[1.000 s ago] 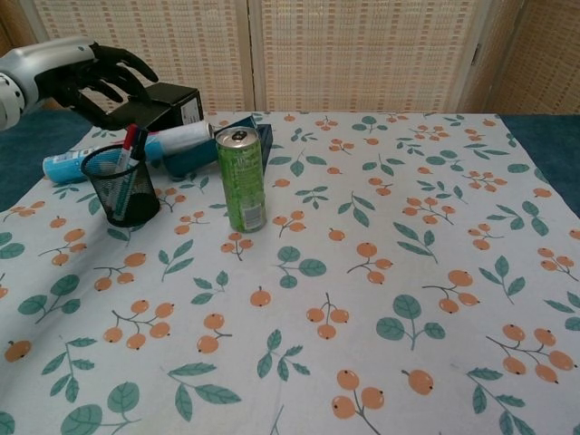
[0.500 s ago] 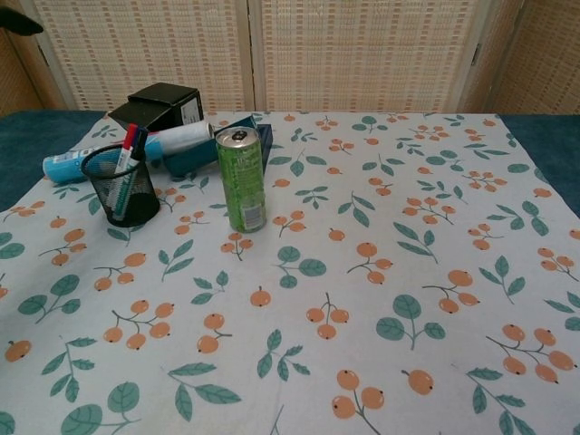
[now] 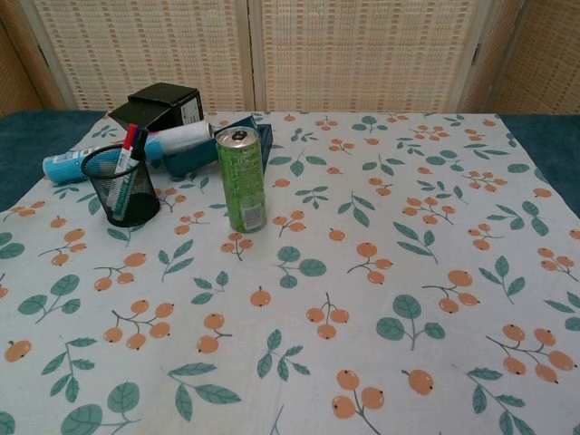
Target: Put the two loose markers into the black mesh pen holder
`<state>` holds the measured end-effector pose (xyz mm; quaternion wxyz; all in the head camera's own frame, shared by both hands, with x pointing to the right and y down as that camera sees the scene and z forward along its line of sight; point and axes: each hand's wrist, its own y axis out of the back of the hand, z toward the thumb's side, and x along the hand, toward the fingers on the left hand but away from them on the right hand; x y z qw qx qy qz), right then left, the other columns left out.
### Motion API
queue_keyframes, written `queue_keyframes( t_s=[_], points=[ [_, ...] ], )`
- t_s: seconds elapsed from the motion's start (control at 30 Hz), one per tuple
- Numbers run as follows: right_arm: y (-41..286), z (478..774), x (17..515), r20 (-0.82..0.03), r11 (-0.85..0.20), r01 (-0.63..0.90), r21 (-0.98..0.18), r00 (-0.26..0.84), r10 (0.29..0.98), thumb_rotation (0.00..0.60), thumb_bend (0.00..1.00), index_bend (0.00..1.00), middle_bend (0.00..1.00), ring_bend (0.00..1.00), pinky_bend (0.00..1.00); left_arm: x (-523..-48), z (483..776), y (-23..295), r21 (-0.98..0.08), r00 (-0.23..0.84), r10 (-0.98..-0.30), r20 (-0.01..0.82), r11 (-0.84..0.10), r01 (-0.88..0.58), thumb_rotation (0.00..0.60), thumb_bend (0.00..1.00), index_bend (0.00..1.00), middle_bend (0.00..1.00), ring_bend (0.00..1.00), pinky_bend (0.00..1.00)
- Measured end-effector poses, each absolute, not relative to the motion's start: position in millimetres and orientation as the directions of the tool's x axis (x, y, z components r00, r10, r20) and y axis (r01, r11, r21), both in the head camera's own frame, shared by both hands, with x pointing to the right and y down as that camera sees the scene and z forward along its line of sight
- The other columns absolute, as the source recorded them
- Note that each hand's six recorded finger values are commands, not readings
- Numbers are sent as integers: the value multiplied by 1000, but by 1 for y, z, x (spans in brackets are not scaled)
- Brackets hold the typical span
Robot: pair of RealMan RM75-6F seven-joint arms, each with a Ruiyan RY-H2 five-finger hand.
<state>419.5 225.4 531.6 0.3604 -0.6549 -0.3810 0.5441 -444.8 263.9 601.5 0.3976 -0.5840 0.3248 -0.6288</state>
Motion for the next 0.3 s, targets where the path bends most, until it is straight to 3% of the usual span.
queue_keyframes(
  t_s=[0.3],
  points=[
    [225, 538, 420, -456, -467, 97, -879, 112, 883, 600, 57, 252, 35, 178, 118, -450, 608, 263, -865, -16, -871, 491, -489, 114, 600, 348, 59, 68, 34, 147]
  ],
)
